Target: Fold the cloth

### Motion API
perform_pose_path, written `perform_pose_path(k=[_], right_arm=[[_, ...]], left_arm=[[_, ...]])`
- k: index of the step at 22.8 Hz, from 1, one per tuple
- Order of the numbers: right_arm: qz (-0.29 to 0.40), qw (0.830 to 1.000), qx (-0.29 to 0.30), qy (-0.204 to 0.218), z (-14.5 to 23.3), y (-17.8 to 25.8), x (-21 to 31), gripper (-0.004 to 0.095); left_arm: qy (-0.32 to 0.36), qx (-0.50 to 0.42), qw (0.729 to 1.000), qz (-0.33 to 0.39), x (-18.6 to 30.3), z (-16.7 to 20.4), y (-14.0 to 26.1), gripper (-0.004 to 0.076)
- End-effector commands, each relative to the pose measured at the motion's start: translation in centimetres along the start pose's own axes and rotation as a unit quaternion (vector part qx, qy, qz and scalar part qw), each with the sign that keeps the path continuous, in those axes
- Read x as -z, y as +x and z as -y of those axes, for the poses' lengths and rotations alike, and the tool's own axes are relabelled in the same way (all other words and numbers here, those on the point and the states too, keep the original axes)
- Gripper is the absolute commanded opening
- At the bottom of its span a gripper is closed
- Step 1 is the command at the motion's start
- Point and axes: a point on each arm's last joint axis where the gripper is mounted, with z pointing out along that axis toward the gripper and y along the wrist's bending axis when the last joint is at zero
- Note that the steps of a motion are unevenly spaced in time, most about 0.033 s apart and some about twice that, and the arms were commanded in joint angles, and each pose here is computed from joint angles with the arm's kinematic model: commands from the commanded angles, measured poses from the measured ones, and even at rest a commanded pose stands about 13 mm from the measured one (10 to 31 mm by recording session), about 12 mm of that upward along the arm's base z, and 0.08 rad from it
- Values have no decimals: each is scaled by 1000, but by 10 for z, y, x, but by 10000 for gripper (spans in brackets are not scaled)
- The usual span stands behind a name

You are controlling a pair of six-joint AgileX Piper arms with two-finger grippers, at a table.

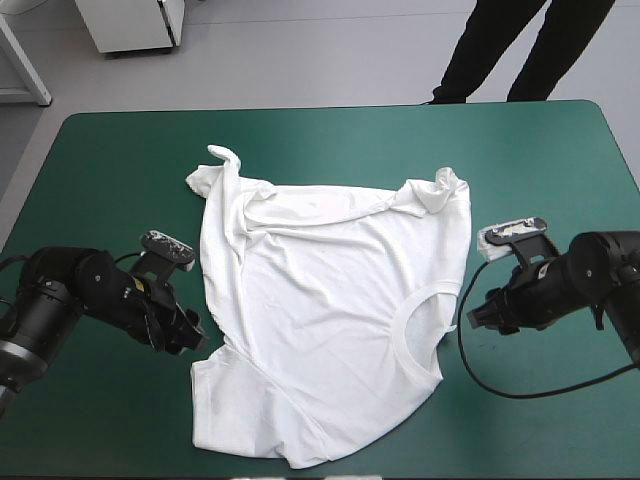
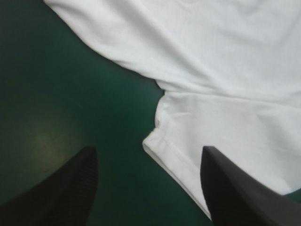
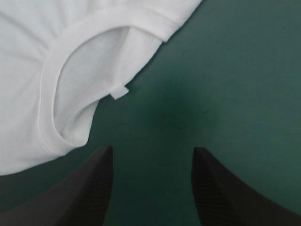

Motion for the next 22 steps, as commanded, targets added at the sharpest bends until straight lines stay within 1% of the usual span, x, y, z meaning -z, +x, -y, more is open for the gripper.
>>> perform_pose_path(k=[1,4,7,11,14,18,19,21,22], right_arm=[[21,1000,2,5,-4,10,10,487],[27,1000,-1,3,-6,11,12,487],[29,1000,-2,1,-6,10,12,487],[29,1000,-3,1,-6,10,12,486],[29,1000,-3,1,-6,10,12,486],[33,999,-9,-13,-8,9,12,486],[35,999,-10,-15,-9,9,12,483],[37,999,-11,-21,-10,9,12,451],[38,999,-10,-24,-11,9,12,437]], left_arm=[[4,3,1000,19,-5,4,1,462],[6,9,1000,9,-21,2,3,462],[13,14,1000,-17,-42,-1,7,462],[27,-10,998,-52,-65,6,15,462],[35,-13,997,-66,-77,9,16,462],[38,-9,996,-76,-91,7,12,460],[39,-7,996,-76,-93,7,11,453],[43,-6,996,-78,-98,6,10,403],[48,-6,996,-77,-100,7,9,366]])
